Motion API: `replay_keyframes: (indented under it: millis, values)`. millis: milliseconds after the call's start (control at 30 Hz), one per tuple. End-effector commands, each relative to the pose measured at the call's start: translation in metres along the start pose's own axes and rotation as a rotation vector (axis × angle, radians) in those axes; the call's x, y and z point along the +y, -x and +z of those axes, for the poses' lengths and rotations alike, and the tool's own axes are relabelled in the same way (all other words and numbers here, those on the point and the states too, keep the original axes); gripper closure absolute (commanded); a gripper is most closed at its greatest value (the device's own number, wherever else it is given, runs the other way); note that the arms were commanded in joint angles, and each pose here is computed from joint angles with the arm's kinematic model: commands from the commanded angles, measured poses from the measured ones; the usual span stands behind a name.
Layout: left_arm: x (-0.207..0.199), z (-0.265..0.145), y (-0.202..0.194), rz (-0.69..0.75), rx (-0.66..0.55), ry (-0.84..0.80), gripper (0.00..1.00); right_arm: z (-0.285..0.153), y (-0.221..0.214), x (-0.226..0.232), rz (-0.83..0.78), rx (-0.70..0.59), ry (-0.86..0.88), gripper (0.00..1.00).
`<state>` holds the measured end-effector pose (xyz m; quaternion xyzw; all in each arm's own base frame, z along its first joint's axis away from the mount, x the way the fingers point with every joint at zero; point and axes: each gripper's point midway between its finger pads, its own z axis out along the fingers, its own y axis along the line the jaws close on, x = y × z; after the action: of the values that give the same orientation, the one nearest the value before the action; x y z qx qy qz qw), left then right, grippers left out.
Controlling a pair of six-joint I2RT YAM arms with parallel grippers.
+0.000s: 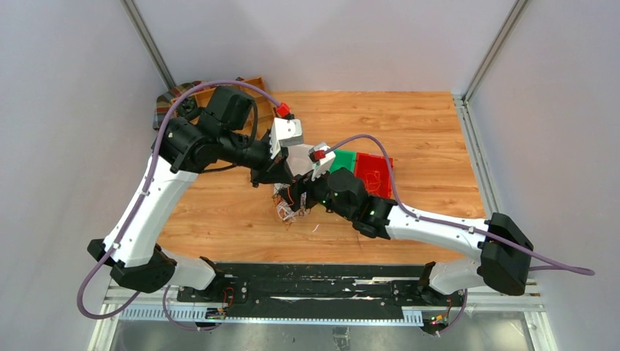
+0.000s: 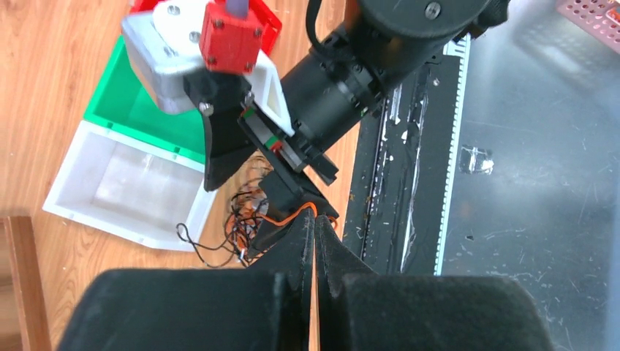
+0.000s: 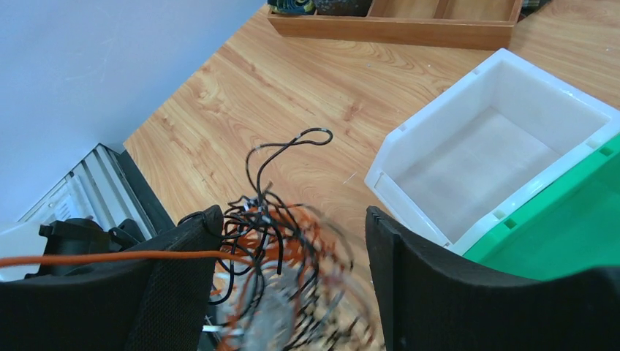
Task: Untangle the cables
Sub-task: Untie the cable.
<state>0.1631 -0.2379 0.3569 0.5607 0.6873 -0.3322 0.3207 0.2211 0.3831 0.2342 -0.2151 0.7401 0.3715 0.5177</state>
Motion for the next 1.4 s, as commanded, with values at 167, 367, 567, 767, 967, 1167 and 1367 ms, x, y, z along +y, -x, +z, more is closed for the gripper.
replay_keyframes:
  millis: [167, 367, 567, 767, 967, 1167, 1367]
  values:
    - [-0.008, -0.028, 0.044, 0.071, -0.104, 0.042, 1.0, 0.005, -0.039, -0.013, 0.045, 0.022, -0.049, 0.32]
    - [-0.002, -0.054, 0.067, 0.161, -0.164, 0.154, 1.0, -0.003, -0.077, -0.031, 0.093, 0.075, -0.101, 0.33]
    - [0.004, -0.081, 0.084, 0.253, -0.206, 0.274, 1.0, -0.015, -0.11, -0.048, 0.135, 0.124, -0.147, 0.37]
    - [0.013, -0.111, 0.099, 0.358, -0.235, 0.417, 0.99, -0.024, -0.136, -0.058, 0.174, 0.167, -0.174, 0.41]
    - [0.02, -0.14, 0.113, 0.429, -0.268, 0.553, 1.0, -0.033, -0.156, -0.066, 0.204, 0.207, -0.205, 0.42]
    - [0.03, -0.166, 0.127, 0.468, -0.309, 0.693, 0.99, -0.041, -0.165, -0.066, 0.202, 0.239, -0.214, 0.42]
    - [0.038, -0.189, 0.141, 0.471, -0.377, 0.82, 1.0, -0.048, -0.148, -0.06, 0.152, 0.225, -0.195, 0.35]
